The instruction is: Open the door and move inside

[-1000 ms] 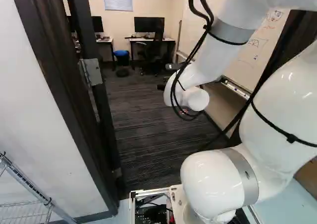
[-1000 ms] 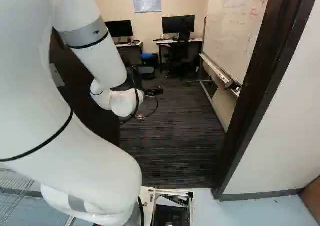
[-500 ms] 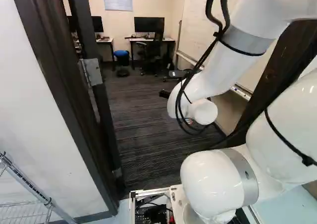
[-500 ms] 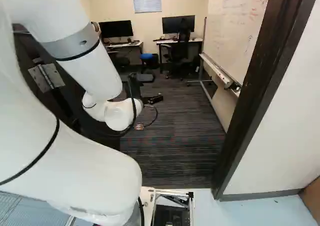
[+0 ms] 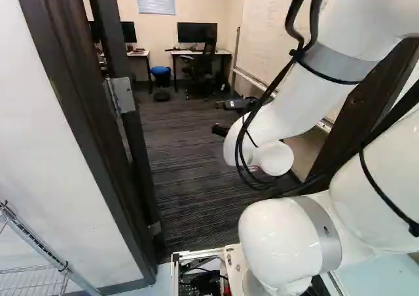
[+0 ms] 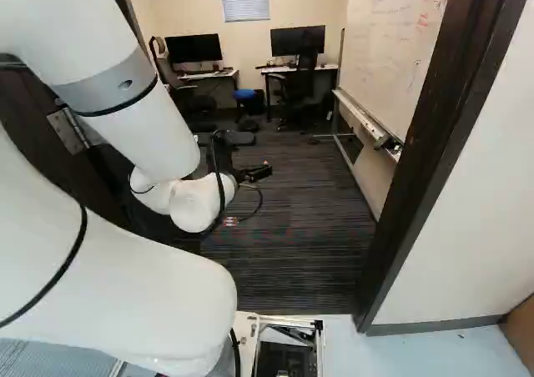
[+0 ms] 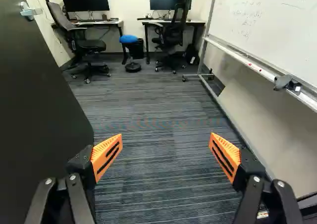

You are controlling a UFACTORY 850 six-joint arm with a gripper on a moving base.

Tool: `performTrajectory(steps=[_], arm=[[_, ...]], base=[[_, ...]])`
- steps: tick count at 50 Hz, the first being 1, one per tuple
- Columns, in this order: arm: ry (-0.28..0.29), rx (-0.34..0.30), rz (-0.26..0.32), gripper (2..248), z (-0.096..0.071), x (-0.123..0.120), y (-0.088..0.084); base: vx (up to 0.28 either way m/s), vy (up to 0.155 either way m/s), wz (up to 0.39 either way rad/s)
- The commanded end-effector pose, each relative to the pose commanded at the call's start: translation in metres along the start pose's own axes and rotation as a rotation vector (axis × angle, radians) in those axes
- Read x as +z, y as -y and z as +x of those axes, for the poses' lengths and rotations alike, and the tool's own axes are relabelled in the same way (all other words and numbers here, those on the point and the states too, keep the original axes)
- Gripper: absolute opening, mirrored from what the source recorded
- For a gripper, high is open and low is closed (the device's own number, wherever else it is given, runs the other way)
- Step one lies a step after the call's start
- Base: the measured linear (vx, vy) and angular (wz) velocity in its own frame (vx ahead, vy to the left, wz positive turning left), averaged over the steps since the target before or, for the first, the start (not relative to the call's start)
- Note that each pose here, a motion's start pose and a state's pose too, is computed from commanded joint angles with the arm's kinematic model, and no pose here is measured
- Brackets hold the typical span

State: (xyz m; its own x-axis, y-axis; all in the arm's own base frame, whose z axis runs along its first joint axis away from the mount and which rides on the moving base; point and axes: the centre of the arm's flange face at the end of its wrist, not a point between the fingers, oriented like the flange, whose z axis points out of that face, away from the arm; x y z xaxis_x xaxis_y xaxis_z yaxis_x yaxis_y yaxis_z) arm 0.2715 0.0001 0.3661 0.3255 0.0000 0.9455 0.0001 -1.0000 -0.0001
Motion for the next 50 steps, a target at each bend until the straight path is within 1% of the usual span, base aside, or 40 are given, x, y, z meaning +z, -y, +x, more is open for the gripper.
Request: performTrajectory(steps=[29,50], arm=[[0.0,0.0,0.0,247,-0.0008,-0.001,-0.0001],[0.0,0.0,0.0,247,-0.0008,-0.001,-0.0001]], base=[[0.006,0.003,0.009],[0.103,0.003,-0.005]])
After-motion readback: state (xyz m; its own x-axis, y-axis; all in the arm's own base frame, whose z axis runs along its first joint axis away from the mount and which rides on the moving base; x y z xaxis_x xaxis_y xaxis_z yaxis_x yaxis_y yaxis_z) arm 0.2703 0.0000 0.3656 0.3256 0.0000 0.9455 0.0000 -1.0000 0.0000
